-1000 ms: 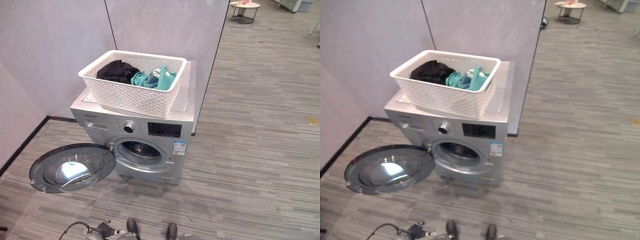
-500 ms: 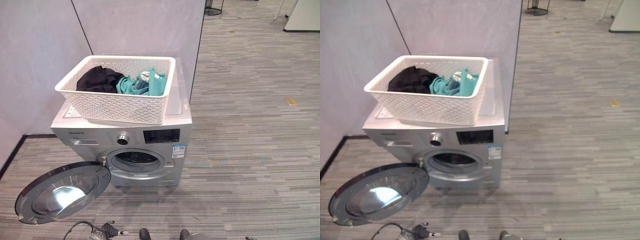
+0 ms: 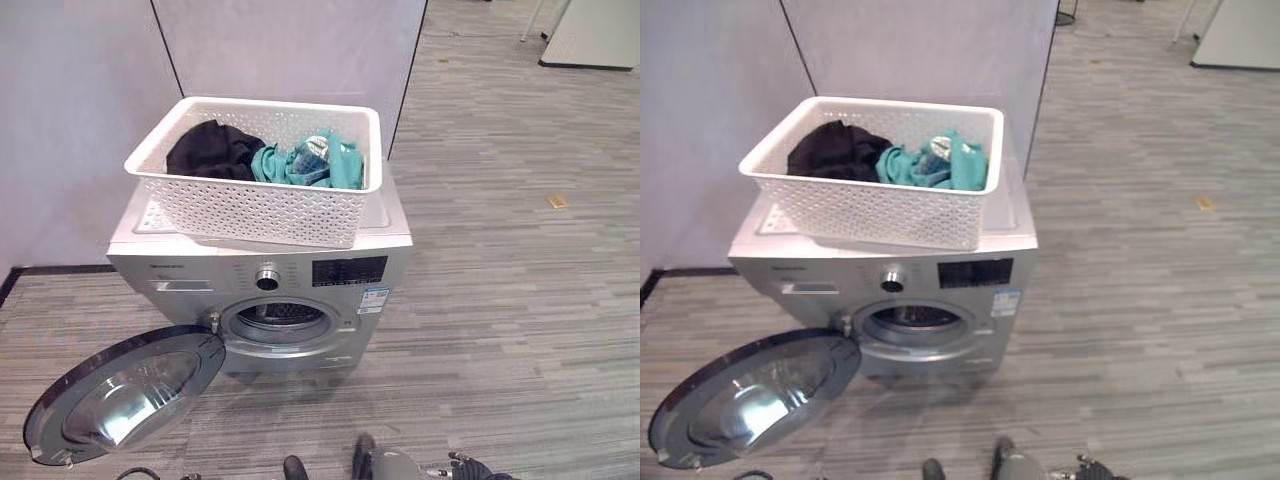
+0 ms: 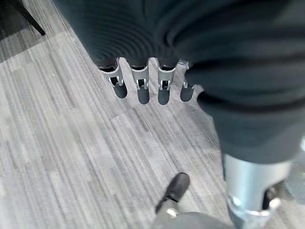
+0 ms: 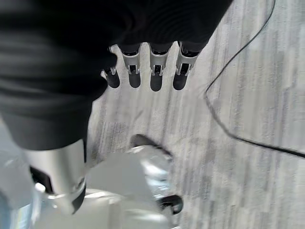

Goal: Grab the laundry basket,head to the washer,open it,put in the laundry and shut it.

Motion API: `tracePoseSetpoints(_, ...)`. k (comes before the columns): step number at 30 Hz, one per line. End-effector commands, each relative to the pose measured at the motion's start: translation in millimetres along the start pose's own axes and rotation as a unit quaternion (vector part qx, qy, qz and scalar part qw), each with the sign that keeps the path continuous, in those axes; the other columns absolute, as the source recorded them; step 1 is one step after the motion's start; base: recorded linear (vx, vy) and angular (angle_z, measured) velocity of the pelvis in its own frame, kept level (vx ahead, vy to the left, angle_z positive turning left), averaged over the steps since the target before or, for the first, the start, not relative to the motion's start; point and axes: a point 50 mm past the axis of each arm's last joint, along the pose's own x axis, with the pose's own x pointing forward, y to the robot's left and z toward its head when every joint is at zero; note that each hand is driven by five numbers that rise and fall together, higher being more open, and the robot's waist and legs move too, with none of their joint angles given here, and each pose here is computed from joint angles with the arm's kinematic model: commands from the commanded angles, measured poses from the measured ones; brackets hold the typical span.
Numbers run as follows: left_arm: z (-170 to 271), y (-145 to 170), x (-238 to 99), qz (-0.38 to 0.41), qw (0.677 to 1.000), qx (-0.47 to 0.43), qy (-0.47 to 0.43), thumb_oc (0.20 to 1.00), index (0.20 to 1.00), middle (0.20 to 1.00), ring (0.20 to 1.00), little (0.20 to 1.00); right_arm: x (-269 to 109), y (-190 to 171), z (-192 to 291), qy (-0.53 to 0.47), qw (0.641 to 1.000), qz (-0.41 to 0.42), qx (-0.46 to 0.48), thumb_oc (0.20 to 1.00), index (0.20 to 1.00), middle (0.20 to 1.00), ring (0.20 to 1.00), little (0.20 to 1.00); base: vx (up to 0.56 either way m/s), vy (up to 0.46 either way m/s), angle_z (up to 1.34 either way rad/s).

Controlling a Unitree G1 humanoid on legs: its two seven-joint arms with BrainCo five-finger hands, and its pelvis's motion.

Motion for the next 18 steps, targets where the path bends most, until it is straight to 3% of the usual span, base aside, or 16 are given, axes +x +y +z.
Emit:
tracePoseSetpoints(1,12,14,1,0.018,1.000,-0.001,-0.021,1.000,1.000,1.000,1.000,1.000,-1,-10,2,-0.002,1.000,-0.016,-0.013,1.000,1.000,1.000,1.000,1.000,0.14,-0.086,0.23)
tracePoseSetpoints(9,29,1,1,-0.002,0.998,0.022,-0.053,1.000,1.000,1.000,1.000,1.000,-3,-19,-3,0.011,0.999,-0.028,-0.029,1.000,1.000,1.000,1.000,1.000,0.14,-0.122,0.16)
tracePoseSetpoints(15,46,8,0,0.010,0.997,0.014,-0.079,1.000,1.000,1.000,1.000,1.000,-5,-32,2,0.008,0.998,-0.044,-0.046,1.000,1.000,1.000,1.000,1.000,0.11,-0.132,0.04)
tracePoseSetpoints(18,52,15,0,0.024,0.996,0.005,-0.086,1.000,1.000,1.000,1.000,1.000,-6,-36,3,0.006,0.998,-0.049,-0.050,1.000,1.000,1.000,1.000,1.000,0.23,0.126,0.23)
